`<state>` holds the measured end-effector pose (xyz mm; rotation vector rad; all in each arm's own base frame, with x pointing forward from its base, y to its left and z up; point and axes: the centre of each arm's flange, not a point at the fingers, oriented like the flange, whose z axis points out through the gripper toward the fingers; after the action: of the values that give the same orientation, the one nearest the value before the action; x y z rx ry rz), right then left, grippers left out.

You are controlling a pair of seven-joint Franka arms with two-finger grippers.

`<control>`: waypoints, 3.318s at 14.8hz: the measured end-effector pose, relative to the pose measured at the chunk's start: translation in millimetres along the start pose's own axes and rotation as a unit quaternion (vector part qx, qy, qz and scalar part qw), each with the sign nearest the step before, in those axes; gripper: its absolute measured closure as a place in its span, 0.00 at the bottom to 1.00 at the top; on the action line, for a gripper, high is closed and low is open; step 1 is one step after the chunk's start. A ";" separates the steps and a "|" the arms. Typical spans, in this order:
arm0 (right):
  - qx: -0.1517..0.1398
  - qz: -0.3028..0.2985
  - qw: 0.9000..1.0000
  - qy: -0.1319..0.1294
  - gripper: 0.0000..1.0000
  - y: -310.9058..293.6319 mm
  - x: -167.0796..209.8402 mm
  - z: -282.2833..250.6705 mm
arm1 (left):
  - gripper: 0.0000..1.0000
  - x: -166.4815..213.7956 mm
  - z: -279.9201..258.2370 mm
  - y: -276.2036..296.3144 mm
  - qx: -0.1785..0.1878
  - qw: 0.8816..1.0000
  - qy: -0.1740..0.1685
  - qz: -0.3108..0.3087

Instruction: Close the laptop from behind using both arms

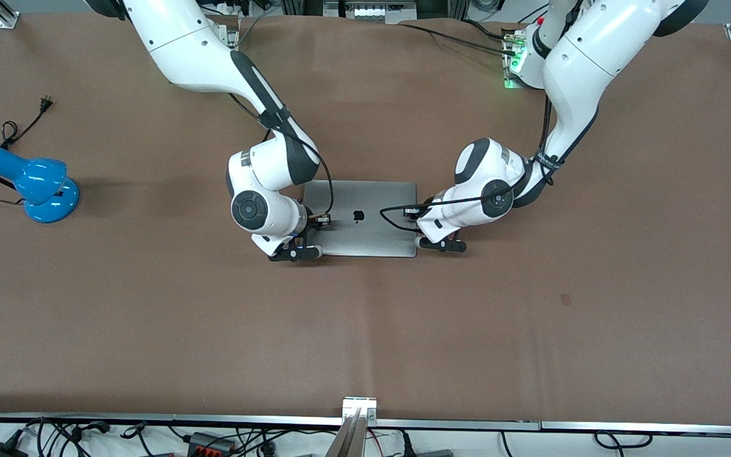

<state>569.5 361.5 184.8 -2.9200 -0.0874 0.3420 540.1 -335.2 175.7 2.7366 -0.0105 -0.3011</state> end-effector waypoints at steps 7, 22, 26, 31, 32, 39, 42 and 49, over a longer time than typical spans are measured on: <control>0.000 0.000 1.000 0.000 0.99 -0.1 0.1 0.6 | 0.99 17.8 -98.6 16.6 0.014 1.000 -0.007 0.002; -0.067 0.012 0.996 0.049 0.95 63.8 0.4 -260.7 | 0.99 -52.0 -404.5 -87.5 0.106 0.994 -0.007 0.016; -0.077 0.037 0.994 0.063 0.58 94.4 1.6 -315.3 | 0.99 -57.1 -423.0 -110.1 0.105 0.994 -0.007 -0.008; -0.095 0.071 0.989 0.092 0.10 140.2 -0.5 -368.6 | 0.74 -102.5 -480.9 -142.4 0.100 0.994 -0.012 -0.051; -0.097 0.074 0.988 0.096 0.01 146.8 -0.9 -374.1 | 0.63 -106.3 -484.7 -141.2 0.100 0.993 -0.010 -0.056; -0.060 0.106 0.984 0.127 0.00 217.0 -5.8 -422.7 | 0.10 -100.5 -462.8 -118.1 0.108 0.990 -0.023 -0.089; -0.056 0.100 0.982 0.149 0.00 269.5 -23.0 -459.8 | 0.00 -100.3 -446.9 -98.0 0.115 0.989 -0.040 -0.082; -0.075 0.055 0.983 0.157 0.00 315.8 -42.8 -486.9 | 0.00 -83.4 -453.4 -96.6 0.149 0.986 0.024 -0.071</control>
<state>653.2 -43.7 593.9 -3.0937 0.0997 -0.1172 550.9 -71.4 565.8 3.0488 0.1675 -0.2944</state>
